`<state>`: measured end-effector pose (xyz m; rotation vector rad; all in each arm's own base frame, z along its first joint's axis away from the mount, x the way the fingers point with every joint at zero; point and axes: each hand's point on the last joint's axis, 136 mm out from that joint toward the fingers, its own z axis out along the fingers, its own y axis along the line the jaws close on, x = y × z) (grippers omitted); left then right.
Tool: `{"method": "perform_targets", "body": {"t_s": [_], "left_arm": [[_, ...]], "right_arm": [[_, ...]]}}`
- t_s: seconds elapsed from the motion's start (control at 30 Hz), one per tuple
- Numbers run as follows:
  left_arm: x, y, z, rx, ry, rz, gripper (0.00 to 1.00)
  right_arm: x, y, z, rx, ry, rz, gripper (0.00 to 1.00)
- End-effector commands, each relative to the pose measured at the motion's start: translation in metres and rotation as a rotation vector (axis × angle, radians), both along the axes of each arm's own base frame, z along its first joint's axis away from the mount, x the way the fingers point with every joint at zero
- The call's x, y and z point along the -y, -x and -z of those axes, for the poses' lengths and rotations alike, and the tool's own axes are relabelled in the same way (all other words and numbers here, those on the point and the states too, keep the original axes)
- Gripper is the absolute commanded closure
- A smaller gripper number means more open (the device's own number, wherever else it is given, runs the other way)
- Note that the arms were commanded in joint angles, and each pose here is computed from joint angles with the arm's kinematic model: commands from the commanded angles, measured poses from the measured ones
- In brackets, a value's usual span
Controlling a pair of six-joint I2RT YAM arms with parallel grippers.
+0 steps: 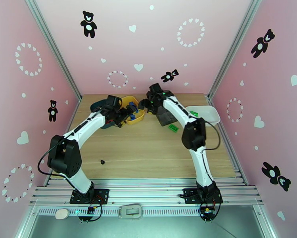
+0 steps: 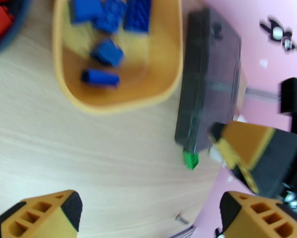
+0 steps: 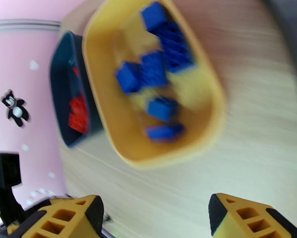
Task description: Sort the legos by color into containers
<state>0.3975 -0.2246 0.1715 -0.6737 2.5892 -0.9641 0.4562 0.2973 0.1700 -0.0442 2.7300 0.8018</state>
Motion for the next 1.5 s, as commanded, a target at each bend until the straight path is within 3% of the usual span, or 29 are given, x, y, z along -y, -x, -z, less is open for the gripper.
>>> {"method": "perform_targets", "body": {"t_s": [0.0, 0.2, 0.4, 0.97, 1.47], "left_arm": [[0.012, 0.012, 0.009, -0.004, -0.057, 0.049, 0.02], [0.032, 0.020, 0.021, -0.019, -0.050, 0.070, 0.02], [0.036, 0.017, 0.023, -0.026, -0.044, 0.071, 0.02], [0.026, 0.026, 0.021, -0.035, -0.089, 0.067, 0.02], [0.030, 0.018, 0.020, -0.035, -0.081, 0.062, 0.02]], "right_arm": [[0.062, 0.022, -0.009, 0.067, 0.203, -0.021, 0.23], [0.149, 0.055, 0.027, 0.015, 0.432, 0.024, 0.19], [0.190, 0.064, 0.065, -0.055, 0.497, 0.051, 0.17], [0.179, 0.024, 0.114, -0.099, 0.337, 0.020, 0.17], [0.164, 0.044, 0.122, -0.145, 0.249, 0.021, 0.19]]}}
